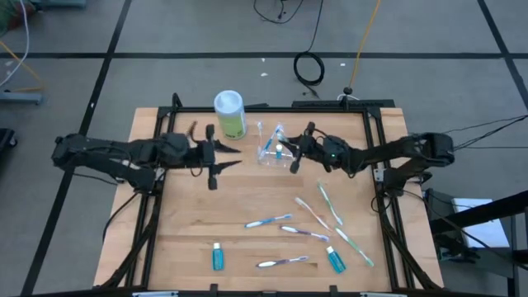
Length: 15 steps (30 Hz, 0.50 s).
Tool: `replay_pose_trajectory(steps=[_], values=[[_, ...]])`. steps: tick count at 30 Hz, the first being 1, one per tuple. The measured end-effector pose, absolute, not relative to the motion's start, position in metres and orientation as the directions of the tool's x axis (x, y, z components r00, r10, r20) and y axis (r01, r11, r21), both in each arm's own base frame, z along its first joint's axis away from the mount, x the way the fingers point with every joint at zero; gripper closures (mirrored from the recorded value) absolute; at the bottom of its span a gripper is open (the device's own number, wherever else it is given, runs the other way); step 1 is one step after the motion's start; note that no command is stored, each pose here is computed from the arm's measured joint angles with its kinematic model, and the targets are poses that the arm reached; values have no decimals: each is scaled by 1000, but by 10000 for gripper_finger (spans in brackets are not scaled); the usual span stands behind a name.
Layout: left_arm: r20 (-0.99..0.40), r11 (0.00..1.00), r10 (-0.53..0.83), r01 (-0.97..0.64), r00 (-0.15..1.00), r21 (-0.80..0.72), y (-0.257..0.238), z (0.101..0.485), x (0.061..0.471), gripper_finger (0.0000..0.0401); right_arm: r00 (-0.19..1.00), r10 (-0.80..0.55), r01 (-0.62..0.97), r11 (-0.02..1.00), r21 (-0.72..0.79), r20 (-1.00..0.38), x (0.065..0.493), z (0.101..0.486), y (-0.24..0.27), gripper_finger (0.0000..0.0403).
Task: Pick & Place toothbrushing station
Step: Put the left green toothbrush into the transparent organizer
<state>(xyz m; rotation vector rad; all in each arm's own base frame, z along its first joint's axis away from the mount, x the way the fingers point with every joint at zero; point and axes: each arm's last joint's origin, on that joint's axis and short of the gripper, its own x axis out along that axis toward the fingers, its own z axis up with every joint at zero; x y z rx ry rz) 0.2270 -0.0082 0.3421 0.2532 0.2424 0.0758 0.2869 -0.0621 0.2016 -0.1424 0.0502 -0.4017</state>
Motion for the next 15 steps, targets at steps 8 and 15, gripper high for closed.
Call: replay_pose_trajectory(steps=[8,15], values=[[-317,995,58,-30,947,91,3,322,241,279,906,-414,415,910,-8,-82,298,168,-71,390],[-240,996,82,-68,967,66,10,288,251,279,858,-493,504,862,57,-143,301,148,-73,390]])
